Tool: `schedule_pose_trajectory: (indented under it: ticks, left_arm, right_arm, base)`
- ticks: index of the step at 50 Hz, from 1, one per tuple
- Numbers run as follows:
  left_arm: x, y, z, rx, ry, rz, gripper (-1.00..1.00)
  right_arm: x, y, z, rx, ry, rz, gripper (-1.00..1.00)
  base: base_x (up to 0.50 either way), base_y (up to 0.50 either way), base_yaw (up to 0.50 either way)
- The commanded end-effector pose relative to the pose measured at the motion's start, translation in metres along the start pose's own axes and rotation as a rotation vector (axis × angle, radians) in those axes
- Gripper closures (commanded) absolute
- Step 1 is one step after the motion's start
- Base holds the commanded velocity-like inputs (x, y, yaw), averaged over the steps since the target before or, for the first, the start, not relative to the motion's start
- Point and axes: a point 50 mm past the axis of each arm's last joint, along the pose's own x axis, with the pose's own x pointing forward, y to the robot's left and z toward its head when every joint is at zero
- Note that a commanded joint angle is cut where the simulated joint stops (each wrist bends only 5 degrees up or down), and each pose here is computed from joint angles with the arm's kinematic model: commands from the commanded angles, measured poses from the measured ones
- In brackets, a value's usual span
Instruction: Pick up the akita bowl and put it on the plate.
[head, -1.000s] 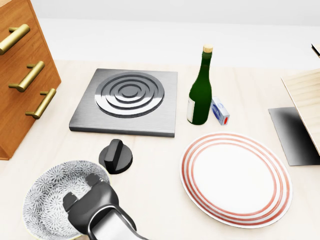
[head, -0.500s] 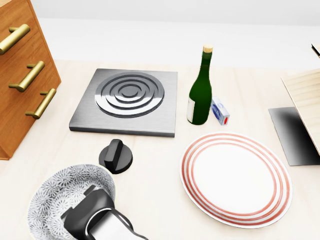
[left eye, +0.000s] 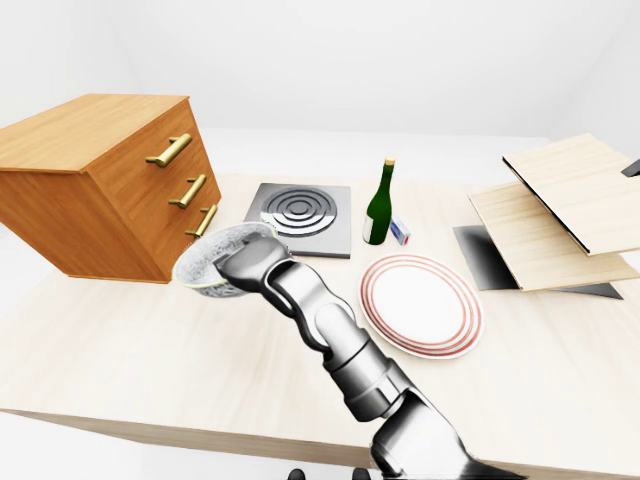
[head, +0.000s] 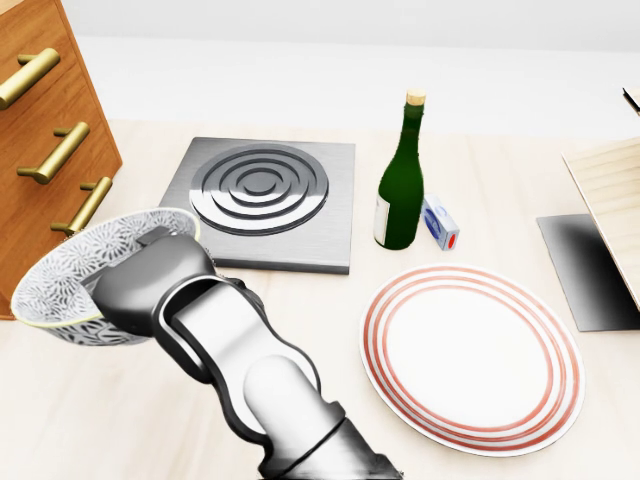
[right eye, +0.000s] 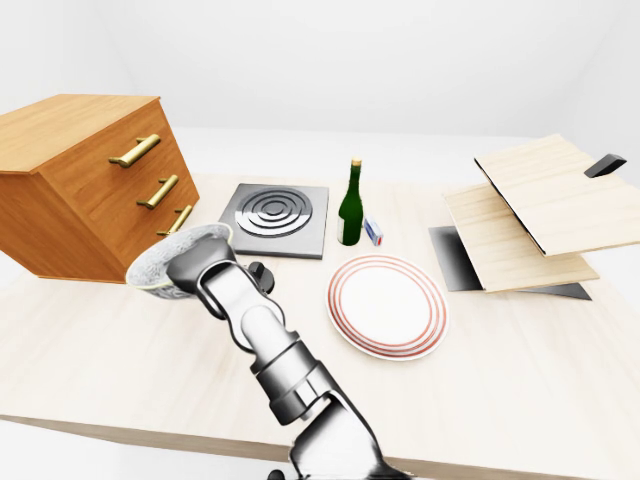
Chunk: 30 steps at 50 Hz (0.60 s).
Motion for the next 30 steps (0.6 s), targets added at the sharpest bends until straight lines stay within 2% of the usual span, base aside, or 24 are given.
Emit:
schedule_pose_trajectory:
  ticks: [1, 3, 4, 5, 7, 9, 14, 18, 20, 24, 30]
  left_arm:
    - [0.000, -0.001, 0.002, 0.008, 0.000, -0.006, -1.00]
    - [0.000, -0.001, 0.002, 0.012, -0.003, -0.007, -1.00]
    - [0.000, -0.001, 0.001, 0.016, -0.004, -0.008, -1.00]
    - [0.000, -0.001, 0.001, 0.015, -0.004, -0.007, -1.00]
    - [-0.001, -0.001, 0.000, 0.021, -0.008, -0.003, -1.00]
    - [0.000, -0.001, 0.001, 0.023, -0.012, -0.005, -1.00]
    - [0.001, 0.000, 0.001, 0.024, -0.016, 0.002, -1.00]
    - [0.001, -0.002, 0.002, 0.027, -0.019, -0.011, -1.00]
    - [0.000, -0.002, 0.001, 0.025, -0.015, -0.012, -1.00]
    - [0.001, -0.001, 0.001, 0.027, -0.018, -0.006, -1.00]
    - [0.002, -0.001, 0.001, 0.027, -0.018, -0.005, -1.00]
  right_arm:
    - [-0.009, -0.096, -0.014, 0.047, -0.052, -0.195, 1.00]
    - [-0.009, -0.107, -0.014, 0.085, -0.064, -0.203, 1.00]
    - [-0.013, -0.120, -0.019, 0.168, -0.066, -0.233, 1.00]
    - [-0.015, -0.128, -0.017, 0.187, -0.081, -0.243, 1.00]
    - [-0.020, -0.144, -0.009, 0.173, -0.114, -0.272, 1.00]
    - [-0.024, -0.153, -0.013, 0.189, -0.110, -0.286, 1.00]
    - [-0.031, -0.164, -0.055, 0.216, -0.017, -0.287, 1.00]
    - [-0.037, -0.143, -0.093, 0.231, 0.087, -0.283, 1.00]
    - [-0.037, -0.133, -0.102, 0.262, 0.102, -0.275, 1.00]
    - [-0.053, -0.120, -0.113, 0.258, 0.130, -0.339, 1.00]
    - [-0.076, -0.094, -0.113, 0.231, 0.179, -0.427, 1.00]
  base:
    - [0.00, 0.00, 0.00]
    - [0.00, 0.00, 0.00]
    - [0.00, 0.00, 0.00]
    - [0.00, 0.00, 0.00]
    - [0.00, 0.00, 0.00]
    - [0.00, 0.00, 0.00]
    - [0.00, 0.00, 0.00]
    - [0.00, 0.00, 0.00]
    - [0.00, 0.00, 0.00]
    - [0.00, 0.00, 0.00]
    - [0.00, 0.00, 0.00]
